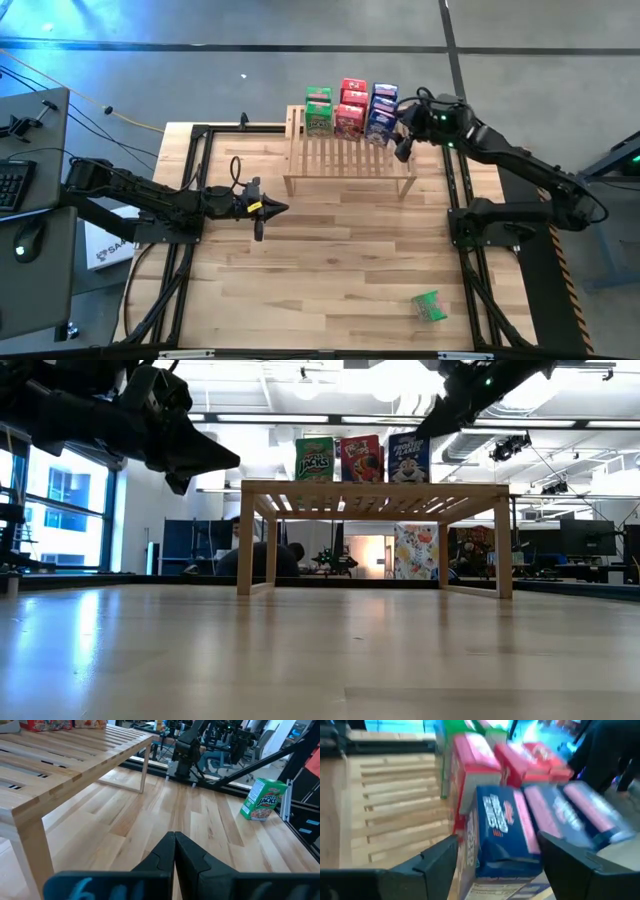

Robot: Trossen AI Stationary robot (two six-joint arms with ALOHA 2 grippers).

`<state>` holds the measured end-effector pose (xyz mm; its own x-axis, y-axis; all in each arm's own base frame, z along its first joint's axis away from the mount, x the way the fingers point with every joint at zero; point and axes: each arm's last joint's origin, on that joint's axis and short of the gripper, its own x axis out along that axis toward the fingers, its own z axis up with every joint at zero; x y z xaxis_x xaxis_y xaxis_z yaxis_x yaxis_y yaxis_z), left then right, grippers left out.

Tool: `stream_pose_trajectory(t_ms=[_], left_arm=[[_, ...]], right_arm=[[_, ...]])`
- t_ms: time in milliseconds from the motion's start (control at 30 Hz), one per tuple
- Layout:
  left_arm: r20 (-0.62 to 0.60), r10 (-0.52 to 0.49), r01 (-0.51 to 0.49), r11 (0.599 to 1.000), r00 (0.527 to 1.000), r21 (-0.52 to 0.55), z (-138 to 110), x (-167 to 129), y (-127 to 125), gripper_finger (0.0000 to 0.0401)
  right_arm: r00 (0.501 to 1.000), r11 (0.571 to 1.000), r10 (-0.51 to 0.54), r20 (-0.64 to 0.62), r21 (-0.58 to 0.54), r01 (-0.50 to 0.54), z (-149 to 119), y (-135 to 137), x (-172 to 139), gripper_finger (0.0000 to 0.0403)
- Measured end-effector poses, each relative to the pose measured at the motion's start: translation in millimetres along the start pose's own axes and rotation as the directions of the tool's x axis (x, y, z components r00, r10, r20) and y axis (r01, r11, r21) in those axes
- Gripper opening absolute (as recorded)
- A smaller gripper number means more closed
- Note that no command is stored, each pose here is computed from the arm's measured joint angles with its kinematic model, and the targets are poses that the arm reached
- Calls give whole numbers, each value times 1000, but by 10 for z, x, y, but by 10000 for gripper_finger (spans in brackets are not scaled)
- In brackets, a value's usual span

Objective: Stack cereal on shelf
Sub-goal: Put the blue cereal box on the shelf aligned with the other blue cereal boxes

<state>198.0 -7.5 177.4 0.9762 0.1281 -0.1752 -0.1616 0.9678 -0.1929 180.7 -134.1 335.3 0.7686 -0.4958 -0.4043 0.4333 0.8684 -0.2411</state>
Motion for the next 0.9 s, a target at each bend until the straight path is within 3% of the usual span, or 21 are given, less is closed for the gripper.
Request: stream_pose_trajectory(t_ms=[233,367,533,700,767,900], left_arm=[[-1,0,0,1000,1000,1,-1,0,0,0],[-1,0,0,1000,1000,1,-1,0,0,0],[-1,1,-1,1000,1000,7,-2,0,0,0],[2,16,-16,1000,1000,4,-1,0,4,0],[4,24,-24,1000,1000,1,0,0,6,0],[7,38,-38,999,999,1,1,0,11,0]], right_arm=[[994,998,-43,100,-47,47,222,96,-434,255],[998,999,-45,36,-17,45,151,161,-560,216],[989,996,-88,-117,20,91,-148,217,-383,118],[974,978,-201,-103,43,206,-322,235,-218,19],[978,978,-197,-72,51,201,-341,243,-184,6],[978,976,-204,-40,65,207,-370,226,-120,23]])
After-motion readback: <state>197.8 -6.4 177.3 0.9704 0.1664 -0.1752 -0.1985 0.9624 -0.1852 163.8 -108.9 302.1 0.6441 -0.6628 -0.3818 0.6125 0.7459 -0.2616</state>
